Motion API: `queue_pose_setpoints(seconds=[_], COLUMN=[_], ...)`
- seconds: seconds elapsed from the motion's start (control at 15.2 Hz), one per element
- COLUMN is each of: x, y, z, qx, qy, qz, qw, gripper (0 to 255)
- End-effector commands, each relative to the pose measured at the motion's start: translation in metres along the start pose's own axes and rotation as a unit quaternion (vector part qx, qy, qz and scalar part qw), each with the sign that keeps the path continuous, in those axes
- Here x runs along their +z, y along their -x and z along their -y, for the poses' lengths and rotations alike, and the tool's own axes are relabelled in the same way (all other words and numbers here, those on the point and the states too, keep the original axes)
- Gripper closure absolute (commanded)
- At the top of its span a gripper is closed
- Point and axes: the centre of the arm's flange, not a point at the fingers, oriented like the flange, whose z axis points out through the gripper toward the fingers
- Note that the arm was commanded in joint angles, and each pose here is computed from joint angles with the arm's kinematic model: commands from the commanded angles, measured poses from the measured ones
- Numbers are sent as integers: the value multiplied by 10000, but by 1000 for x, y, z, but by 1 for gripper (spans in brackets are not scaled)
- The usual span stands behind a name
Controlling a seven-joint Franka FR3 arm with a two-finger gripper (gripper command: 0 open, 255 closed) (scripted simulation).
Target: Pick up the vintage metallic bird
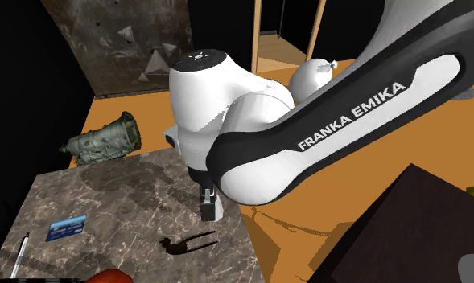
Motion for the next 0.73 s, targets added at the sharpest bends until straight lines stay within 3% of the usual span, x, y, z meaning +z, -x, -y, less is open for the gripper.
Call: queue_pose_setpoints(seconds=[0.0,0.4,0.66], x=[14,58,79], y=[-17,-57,-56], z=[16,64,64], qx=[-265,-1027,-1027], qy=[-18,-72,-72], qz=[-10,-34,-34], qw=[9996,9947,9947], gripper=[0,0,0])
